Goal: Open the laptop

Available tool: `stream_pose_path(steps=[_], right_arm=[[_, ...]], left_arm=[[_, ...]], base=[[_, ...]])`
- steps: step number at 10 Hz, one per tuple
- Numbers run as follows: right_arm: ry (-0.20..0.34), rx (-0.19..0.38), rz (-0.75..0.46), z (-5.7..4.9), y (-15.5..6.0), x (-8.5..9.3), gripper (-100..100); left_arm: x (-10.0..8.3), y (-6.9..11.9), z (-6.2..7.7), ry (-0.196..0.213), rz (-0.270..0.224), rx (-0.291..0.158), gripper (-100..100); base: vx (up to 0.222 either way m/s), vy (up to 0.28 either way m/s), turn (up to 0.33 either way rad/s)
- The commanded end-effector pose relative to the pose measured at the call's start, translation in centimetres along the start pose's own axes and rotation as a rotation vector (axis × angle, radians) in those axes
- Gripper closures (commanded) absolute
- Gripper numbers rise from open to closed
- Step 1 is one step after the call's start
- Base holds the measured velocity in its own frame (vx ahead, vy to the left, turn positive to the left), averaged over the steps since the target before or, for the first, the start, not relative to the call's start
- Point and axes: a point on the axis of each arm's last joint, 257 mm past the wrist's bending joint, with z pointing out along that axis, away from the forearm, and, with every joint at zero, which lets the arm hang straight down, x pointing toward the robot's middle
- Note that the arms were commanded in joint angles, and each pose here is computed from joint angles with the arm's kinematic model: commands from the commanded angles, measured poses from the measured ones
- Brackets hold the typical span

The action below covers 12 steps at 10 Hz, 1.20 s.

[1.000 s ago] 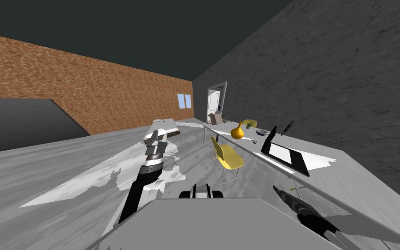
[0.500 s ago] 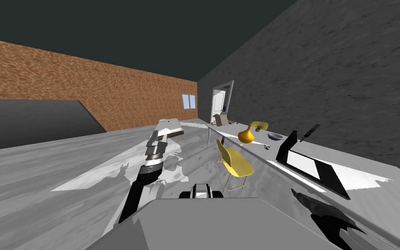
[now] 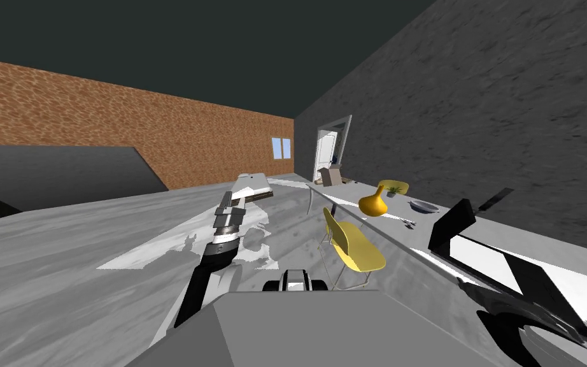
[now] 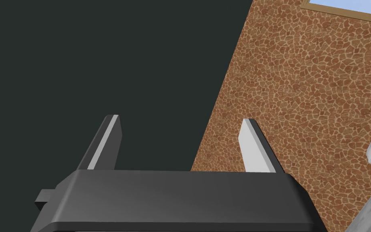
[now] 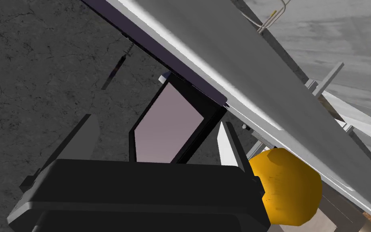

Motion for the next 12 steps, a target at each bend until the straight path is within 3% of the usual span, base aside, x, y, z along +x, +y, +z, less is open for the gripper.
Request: stream_pose_path(steps=[1, 2, 3, 7, 10, 11, 12], right_arm=[[-0.051, 0.112, -0.08, 0.8, -4.4, -3.0, -100], [-0.069, 0.152, -0.106, 1.0, -5.9, -4.2, -100], [-0.069, 0.152, -0.106, 1.0, -5.9, -4.2, -100], [-0.143, 0.277, -0.193, 1.4, -10.5, -9.1, -100], [-0.145, 0.279, -0.193, 1.5, -10.7, -9.5, -100], [-0.145, 0.278, -0.193, 1.5, -10.7, -9.5, 100], [-0.16, 0.272, -0.116, 1.8, -10.0, -10.0, 100]], left_arm=[[0.0, 0.0, 0.0, 0.0, 0.0, 0.0, 0], [0.0, 0.0, 0.0, 0.0, 0.0, 0.0, 0], [0.0, 0.0, 0.0, 0.0, 0.0, 0.0, 0], [0.0, 0.0, 0.0, 0.0, 0.0, 0.0, 0], [0.0, 0.0, 0.0, 0.0, 0.0, 0.0, 0], [0.0, 0.0, 0.0, 0.0, 0.0, 0.0, 0], [0.0, 0.0, 0.0, 0.0, 0.0, 0.0, 0]], base=[[0.083, -0.013, 0.155], [0.078, 0.001, 0.126], [0.067, 0.007, 0.04], [0.066, 0.005, 0.105], [0.03, 0.001, 0.025], [0.0, 0.0, 0.0], [-0.087, -0.022, 0.009]])
